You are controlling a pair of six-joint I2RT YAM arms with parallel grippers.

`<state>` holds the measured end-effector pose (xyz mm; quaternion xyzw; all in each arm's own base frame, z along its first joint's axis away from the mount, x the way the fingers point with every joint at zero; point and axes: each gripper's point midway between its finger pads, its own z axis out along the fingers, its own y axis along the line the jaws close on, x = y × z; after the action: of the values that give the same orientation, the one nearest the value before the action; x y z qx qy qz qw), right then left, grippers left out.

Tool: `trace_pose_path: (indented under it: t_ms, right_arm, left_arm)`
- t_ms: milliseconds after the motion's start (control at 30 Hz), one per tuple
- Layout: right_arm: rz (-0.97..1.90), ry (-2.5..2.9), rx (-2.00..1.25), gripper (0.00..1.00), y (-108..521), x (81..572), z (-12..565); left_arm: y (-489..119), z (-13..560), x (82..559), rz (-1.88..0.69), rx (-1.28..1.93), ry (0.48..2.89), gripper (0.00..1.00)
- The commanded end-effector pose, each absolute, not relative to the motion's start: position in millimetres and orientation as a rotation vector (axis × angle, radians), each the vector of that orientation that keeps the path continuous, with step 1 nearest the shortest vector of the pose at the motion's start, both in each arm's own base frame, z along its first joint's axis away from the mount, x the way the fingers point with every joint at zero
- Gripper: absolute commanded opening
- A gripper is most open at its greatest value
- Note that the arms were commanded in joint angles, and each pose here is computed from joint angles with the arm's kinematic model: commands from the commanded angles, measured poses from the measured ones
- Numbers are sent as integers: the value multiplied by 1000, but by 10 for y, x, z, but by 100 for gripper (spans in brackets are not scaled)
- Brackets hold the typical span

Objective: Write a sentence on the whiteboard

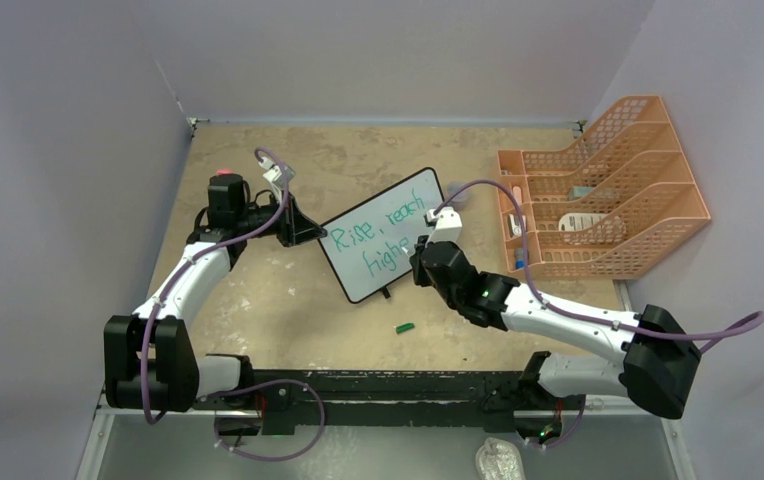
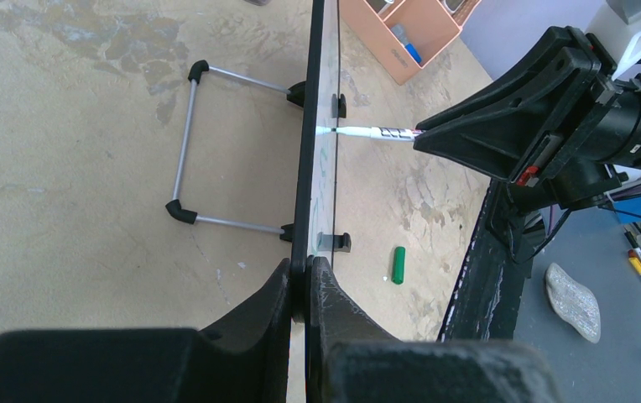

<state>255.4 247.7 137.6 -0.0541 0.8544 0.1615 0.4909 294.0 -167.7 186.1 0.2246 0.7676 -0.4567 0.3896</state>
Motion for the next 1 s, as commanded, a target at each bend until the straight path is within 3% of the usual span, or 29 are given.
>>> trace_pose_path:
  t_ms: [0, 967]
  right_arm:
    - [348, 2116, -105, 0, 2392, 2527, 1231]
    - [369, 2002, -22, 0, 2273, 2596, 1561]
  left_arm:
    - [-1679, 1866, 2995, -1123, 600, 1946, 0]
    - [-1681, 1867, 2993, -1124, 601, 1945, 0]
